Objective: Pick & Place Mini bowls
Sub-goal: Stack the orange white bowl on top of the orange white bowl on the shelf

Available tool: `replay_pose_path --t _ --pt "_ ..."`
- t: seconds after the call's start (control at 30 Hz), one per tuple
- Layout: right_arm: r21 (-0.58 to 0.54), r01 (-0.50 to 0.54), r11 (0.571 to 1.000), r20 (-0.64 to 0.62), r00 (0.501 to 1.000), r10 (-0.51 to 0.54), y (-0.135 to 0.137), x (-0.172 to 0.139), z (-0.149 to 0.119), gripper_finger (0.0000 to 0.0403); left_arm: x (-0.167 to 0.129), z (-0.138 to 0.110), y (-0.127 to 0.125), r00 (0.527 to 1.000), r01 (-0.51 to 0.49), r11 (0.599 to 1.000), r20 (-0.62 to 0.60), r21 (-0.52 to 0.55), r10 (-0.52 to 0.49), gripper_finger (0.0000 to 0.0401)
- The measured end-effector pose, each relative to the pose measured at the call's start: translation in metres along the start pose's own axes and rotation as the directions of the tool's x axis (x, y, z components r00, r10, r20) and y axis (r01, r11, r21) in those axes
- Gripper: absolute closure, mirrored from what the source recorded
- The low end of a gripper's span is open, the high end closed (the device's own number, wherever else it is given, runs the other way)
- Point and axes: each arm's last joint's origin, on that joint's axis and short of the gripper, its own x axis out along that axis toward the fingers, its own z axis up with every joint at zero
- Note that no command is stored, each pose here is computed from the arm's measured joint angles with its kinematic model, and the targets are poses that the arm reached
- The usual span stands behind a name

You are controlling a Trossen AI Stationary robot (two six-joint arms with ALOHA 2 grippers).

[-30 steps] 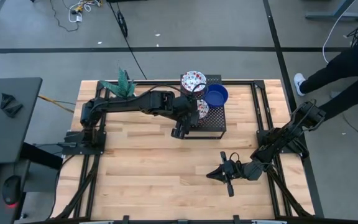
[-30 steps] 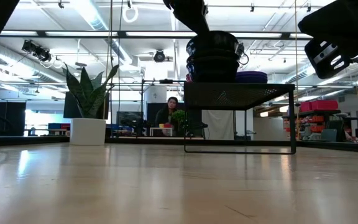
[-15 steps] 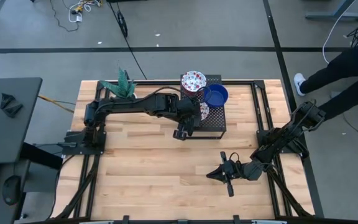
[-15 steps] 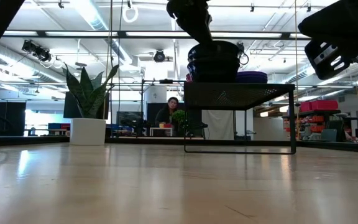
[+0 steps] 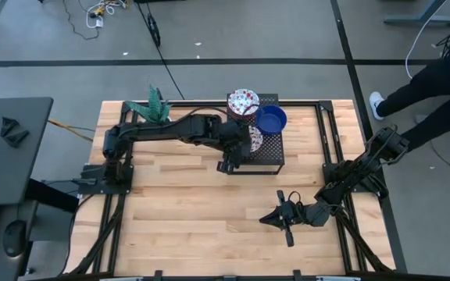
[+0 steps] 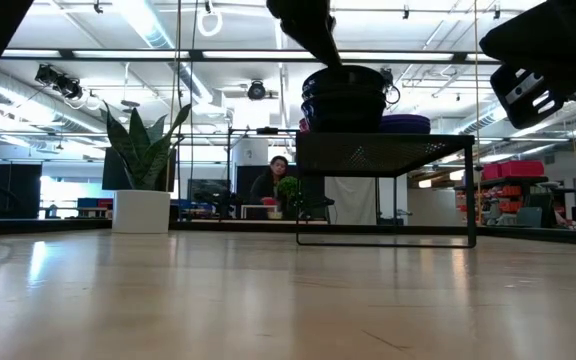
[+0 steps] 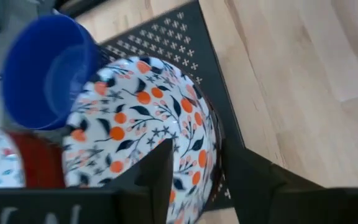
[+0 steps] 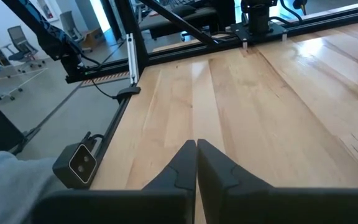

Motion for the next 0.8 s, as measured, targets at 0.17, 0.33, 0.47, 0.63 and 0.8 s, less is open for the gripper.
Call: replay_pose_path --t 0.17,0.33,0.47,0.63,0.8 --pt "0.000 0.000 1.000 0.000 1.000 0.000 0.000 0.000 0.000 0.0386 -0.010 0.003 -0.002 1.000 -0.006 1.000 0.027 0.002 0.006 0.0263" --pt "-0.003 0.000 1.000 0.000 1.000 0.000 0.000 0.000 0.000 0.0386 -0.003 0.003 -0.003 1.000 -0.002 1.000 0.021 0.005 0.002 0.0315" --pt "-0.002 0.000 1.000 0.001 1.000 0.000 0.000 0.000 0.000 0.0386 -0.001 0.003 -0.002 1.000 -0.002 1.000 0.020 0.006 0.002 0.0361" --pt "-0.001 -0.001 1.000 0.002 1.000 0.001 0.000 0.000 0.000 0.0386 -0.001 0.002 -0.001 1.000 -0.004 1.000 0.019 0.015 0.004 0.0392" --pt "0.000 -0.001 1.000 0.002 1.000 0.001 0.000 0.000 0.000 0.0386 0.003 0.002 -0.002 1.000 -0.001 1.000 0.009 0.019 0.000 0.0386"
